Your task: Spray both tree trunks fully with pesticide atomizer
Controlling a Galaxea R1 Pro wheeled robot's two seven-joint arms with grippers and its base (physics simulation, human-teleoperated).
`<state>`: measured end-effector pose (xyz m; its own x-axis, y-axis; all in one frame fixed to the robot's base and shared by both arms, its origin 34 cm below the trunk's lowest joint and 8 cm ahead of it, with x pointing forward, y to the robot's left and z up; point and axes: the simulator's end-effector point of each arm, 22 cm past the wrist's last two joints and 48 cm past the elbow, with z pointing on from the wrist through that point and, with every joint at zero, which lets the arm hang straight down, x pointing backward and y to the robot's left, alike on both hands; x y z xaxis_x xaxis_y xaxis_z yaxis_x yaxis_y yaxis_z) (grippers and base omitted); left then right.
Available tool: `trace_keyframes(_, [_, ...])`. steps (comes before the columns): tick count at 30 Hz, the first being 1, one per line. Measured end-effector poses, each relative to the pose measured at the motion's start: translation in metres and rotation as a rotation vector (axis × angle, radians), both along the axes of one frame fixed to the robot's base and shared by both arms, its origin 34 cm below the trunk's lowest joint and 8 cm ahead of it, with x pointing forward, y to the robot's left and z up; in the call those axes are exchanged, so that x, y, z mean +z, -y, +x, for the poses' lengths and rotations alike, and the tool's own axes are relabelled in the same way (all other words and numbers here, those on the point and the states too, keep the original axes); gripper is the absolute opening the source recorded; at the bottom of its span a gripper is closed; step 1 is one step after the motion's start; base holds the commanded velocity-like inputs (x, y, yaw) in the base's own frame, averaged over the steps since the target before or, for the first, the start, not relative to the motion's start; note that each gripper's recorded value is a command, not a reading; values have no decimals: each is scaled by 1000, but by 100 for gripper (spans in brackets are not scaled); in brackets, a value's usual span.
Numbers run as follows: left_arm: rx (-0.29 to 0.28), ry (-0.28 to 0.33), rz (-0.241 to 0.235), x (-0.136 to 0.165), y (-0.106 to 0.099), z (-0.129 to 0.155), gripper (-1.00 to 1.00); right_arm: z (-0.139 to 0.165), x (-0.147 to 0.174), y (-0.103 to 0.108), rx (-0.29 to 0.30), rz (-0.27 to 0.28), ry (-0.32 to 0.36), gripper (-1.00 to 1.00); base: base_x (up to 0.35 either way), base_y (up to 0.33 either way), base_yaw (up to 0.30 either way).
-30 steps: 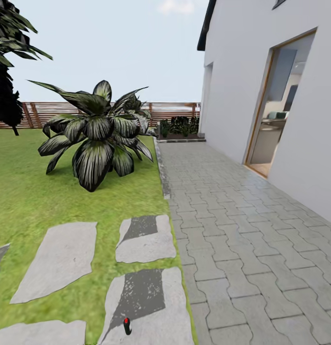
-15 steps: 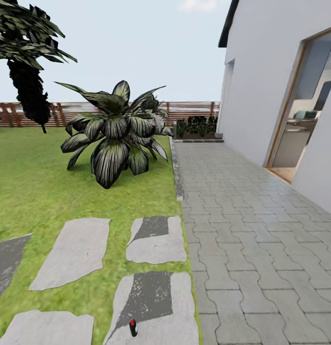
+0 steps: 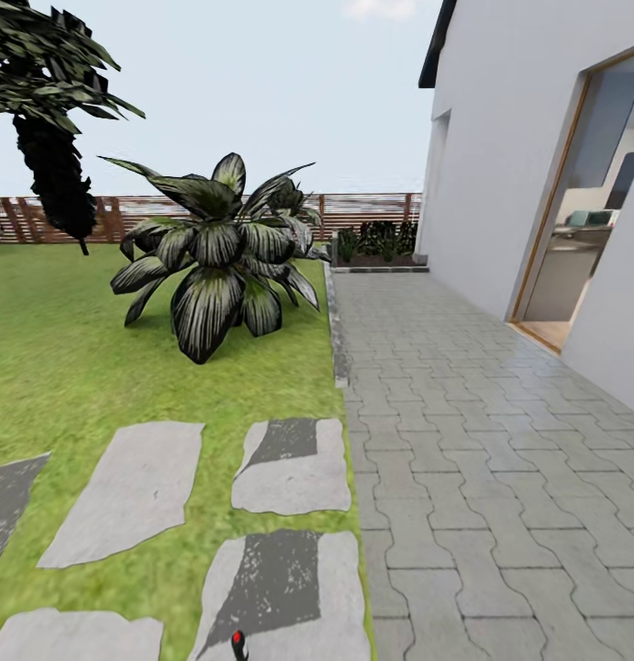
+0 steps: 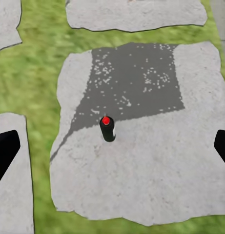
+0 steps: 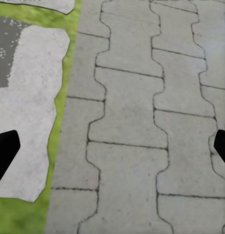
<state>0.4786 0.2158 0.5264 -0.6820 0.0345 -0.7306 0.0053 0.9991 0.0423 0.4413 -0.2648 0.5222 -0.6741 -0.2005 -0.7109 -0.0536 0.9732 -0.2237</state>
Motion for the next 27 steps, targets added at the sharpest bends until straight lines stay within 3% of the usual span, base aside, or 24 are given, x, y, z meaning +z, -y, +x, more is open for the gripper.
trace_keyframes(16, [1, 0, 0, 0, 0, 0, 100, 0, 0, 0, 0, 0, 0, 100, 148, -2, 0])
trace_keyframes(25, [6, 1, -1, 0, -1, 0, 100, 0, 0, 3, -3, -5, 1, 100, 18, 0, 0])
trace_keyframes(27, [8, 0, 0, 0, -2, 0, 100, 0, 1, 13, -11, -20, 2, 100, 1, 0, 0])
